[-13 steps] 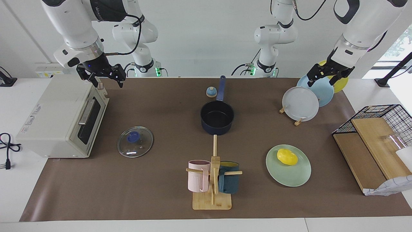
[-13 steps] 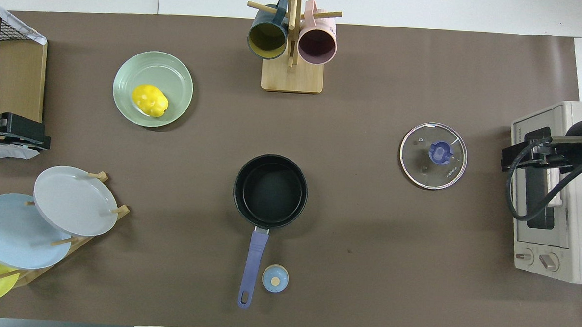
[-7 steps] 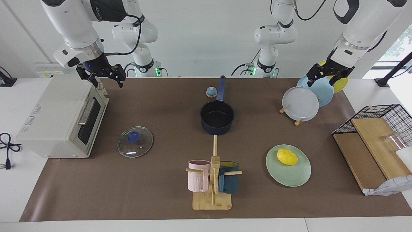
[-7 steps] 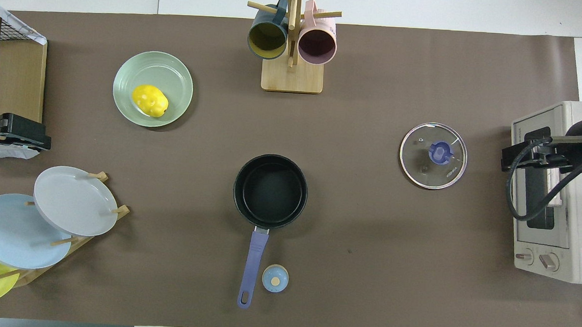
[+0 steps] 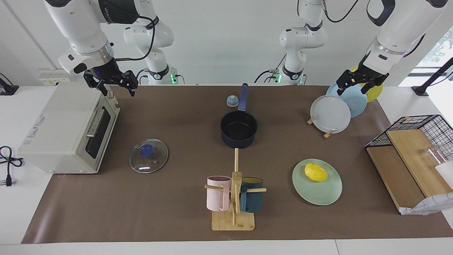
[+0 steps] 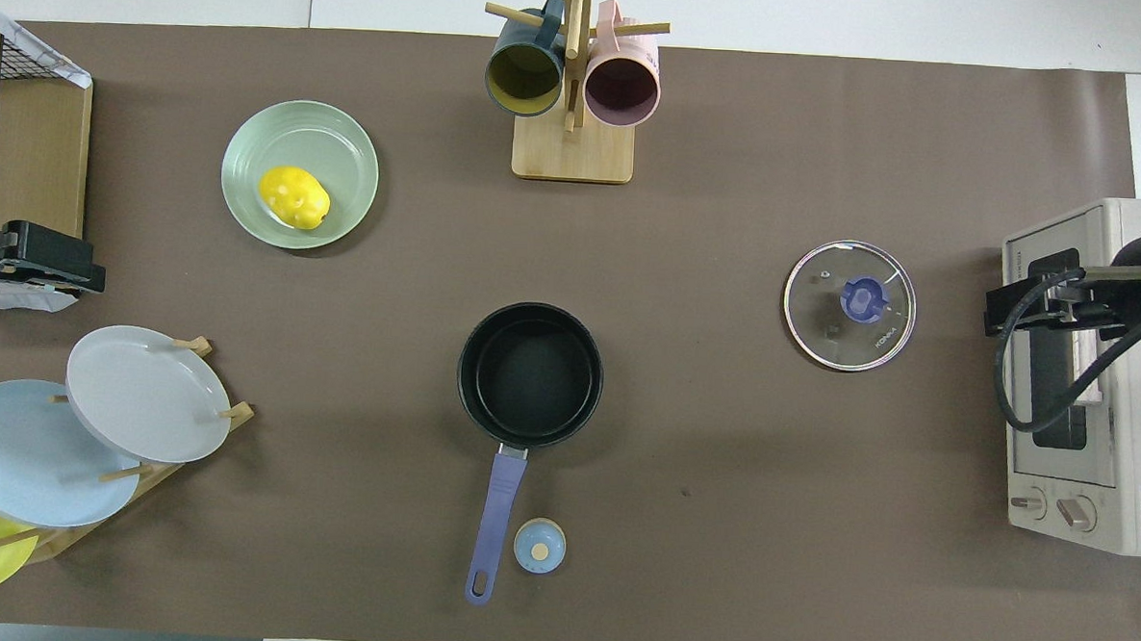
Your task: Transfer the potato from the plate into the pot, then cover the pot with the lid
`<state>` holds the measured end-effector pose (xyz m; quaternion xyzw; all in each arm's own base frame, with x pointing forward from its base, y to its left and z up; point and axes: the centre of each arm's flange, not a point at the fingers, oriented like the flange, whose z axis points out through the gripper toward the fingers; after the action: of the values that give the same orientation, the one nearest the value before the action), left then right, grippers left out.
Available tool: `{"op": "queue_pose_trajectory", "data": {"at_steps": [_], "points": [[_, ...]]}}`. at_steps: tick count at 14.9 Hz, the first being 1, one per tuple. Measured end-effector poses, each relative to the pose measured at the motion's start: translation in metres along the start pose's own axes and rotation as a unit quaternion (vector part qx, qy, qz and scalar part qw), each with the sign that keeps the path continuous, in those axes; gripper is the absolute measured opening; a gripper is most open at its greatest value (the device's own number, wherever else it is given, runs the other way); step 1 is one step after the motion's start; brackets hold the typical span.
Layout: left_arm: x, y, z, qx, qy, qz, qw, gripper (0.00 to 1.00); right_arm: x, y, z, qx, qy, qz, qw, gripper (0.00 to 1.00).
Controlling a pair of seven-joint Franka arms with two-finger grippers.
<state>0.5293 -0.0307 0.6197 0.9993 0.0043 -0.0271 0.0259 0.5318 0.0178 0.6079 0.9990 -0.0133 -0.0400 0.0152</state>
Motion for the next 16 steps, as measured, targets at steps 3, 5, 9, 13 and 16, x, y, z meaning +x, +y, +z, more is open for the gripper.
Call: {"op": "queue_pose_trajectory", "data": {"at_steps": [3,5,9,13,16], "points": [[0.004,-0.001,0.001,-0.005,0.012,-0.021,1.000,1.00,0.000,0.000,0.000,0.000,0.000,0.000,1.000,1.00],[0.005,0.000,0.003,-0.008,0.013,-0.052,0.999,1.00,0.000,0.000,0.000,0.000,0.000,0.000,1.000,1.00],[0.024,0.007,0.023,-0.043,0.005,-0.160,0.986,1.00,-0.001,-0.005,0.000,-0.001,-0.002,-0.004,1.000,1.00],[0.075,0.007,0.067,-0.048,-0.007,-0.273,0.961,1.00,-0.001,-0.011,0.000,0.024,0.000,-0.031,0.999,1.00],[0.117,0.007,0.105,-0.049,-0.012,-0.355,0.933,1.00,0.001,-0.012,-0.002,0.034,0.009,-0.049,0.998,1.00]]}}
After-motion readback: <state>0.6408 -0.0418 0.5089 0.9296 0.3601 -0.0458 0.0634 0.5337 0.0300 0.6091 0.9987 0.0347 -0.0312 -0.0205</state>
